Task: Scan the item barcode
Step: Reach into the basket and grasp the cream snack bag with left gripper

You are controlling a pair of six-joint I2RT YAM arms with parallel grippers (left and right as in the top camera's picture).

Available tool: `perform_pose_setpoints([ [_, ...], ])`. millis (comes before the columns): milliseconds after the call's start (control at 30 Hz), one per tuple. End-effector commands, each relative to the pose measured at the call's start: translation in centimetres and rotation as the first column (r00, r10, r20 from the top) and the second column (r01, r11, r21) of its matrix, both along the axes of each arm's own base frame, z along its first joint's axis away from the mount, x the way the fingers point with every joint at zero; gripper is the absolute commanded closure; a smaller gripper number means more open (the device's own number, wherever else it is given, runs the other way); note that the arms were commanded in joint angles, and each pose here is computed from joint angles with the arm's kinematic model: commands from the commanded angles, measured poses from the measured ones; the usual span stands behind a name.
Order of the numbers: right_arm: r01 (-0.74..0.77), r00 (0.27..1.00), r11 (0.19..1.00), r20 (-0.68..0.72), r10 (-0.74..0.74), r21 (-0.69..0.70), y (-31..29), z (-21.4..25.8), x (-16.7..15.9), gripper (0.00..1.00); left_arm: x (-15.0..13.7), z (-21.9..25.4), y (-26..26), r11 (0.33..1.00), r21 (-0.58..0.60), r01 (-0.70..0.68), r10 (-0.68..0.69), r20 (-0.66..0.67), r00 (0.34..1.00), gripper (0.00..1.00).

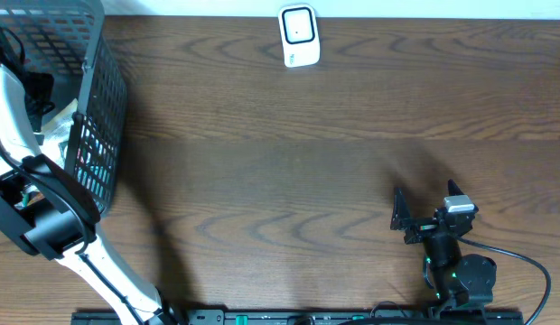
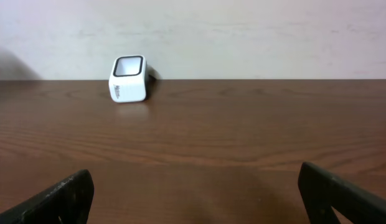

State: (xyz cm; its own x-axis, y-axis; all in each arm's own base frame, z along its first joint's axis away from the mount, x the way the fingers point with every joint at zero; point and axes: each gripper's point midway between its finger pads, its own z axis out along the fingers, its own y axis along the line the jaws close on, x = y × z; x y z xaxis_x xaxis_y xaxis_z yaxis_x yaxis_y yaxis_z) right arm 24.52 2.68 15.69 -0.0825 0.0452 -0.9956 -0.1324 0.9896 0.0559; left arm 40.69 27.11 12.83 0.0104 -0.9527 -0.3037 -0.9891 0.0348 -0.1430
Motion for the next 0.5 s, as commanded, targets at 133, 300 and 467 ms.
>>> perform_pose_setpoints([
  [133, -0.004, 1.0, 1.0, -0.004, 0.004, 0.013, 0.1, -0.1, 0.0, 0.01, -0.1, -4.9, -0.7, 1.0, -0.028, -0.007, 0.007, -0.012, 1.0, 0.02],
  [300, -0.004, 1.0, 1.0, -0.005, 0.004, 0.013, 0.1, -0.1, 0.0, 0.01, -0.2, -6.8, -0.7, 1.0, -0.024, -0.006, 0.006, -0.006, 1.0, 0.02],
  [467, -0.004, 1.0, 1.0, -0.004, 0.004, 0.013, 0.1, -0.1, 0.0, 0.01, -1.2, -8.3, -1.3, 0.999, -0.045, -0.007, 0.005, -0.043, 0.999, 0.25],
])
